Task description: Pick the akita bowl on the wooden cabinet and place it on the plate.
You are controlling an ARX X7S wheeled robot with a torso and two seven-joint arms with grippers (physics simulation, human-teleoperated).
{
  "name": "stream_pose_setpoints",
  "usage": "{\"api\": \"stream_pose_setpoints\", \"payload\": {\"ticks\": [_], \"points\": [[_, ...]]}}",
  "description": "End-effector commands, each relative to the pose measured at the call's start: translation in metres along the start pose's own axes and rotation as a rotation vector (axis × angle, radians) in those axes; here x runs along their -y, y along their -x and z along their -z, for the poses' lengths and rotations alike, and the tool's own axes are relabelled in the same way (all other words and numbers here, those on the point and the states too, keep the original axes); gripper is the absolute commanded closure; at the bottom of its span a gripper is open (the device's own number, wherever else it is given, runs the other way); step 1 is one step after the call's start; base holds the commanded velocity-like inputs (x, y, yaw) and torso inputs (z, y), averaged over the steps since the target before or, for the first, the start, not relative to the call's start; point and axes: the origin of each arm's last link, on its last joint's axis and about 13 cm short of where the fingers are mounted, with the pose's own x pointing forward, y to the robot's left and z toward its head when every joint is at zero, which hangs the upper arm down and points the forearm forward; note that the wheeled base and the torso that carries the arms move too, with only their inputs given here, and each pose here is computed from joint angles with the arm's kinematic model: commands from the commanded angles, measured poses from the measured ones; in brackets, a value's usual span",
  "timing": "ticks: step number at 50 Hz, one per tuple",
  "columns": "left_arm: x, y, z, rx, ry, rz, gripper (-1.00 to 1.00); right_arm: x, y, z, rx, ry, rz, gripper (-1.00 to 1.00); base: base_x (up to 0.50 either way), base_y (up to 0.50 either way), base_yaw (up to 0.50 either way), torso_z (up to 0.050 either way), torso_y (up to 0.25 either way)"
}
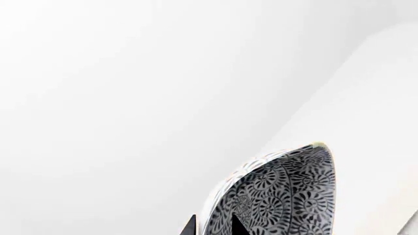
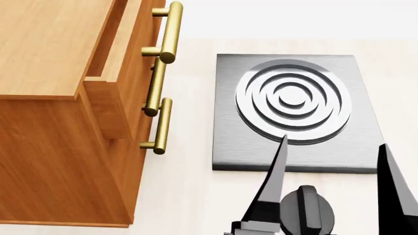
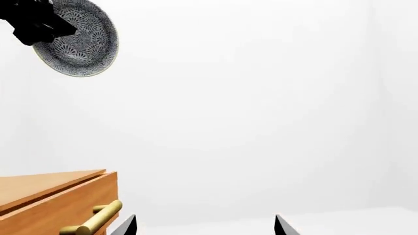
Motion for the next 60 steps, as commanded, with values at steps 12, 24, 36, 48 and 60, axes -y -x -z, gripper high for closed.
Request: {"api": "stream_pose_setpoints", "payload": {"ticks": [12, 24, 36, 48, 60], "points": [[0.024, 0.028, -0.007, 0.107, -0.048, 0.057, 1.00, -0.004, 0.004, -0.011, 0.033, 0.010, -0.020, -1.00, 0.00, 0.00, 0.00, 0.000, 0.000], [0.037, 0.029, -0.006, 0.138, -0.061, 0.100, 1.00, -0.003, 0.005, -0.014, 0.042, 0.010, -0.022, -1.00, 0.00, 0.00, 0.00, 0.000, 0.000], [0.039, 0.030, -0.003, 0.143, -0.062, 0.113, 1.00, -0.004, 0.005, -0.015, 0.045, 0.014, -0.027, -1.00, 0.00, 0.00, 0.00, 0.000, 0.000], [0.042, 0.036, -0.002, 0.155, -0.045, 0.151, 1.00, -0.005, 0.004, -0.014, 0.040, 0.013, -0.035, -1.00, 0.00, 0.00, 0.00, 0.000, 0.002], [0.049, 0.038, 0.001, 0.188, -0.025, 0.207, 1.00, -0.004, 0.005, -0.014, 0.038, 0.018, -0.035, -1.00, 0.00, 0.00, 0.00, 0.000, 0.000]]}}
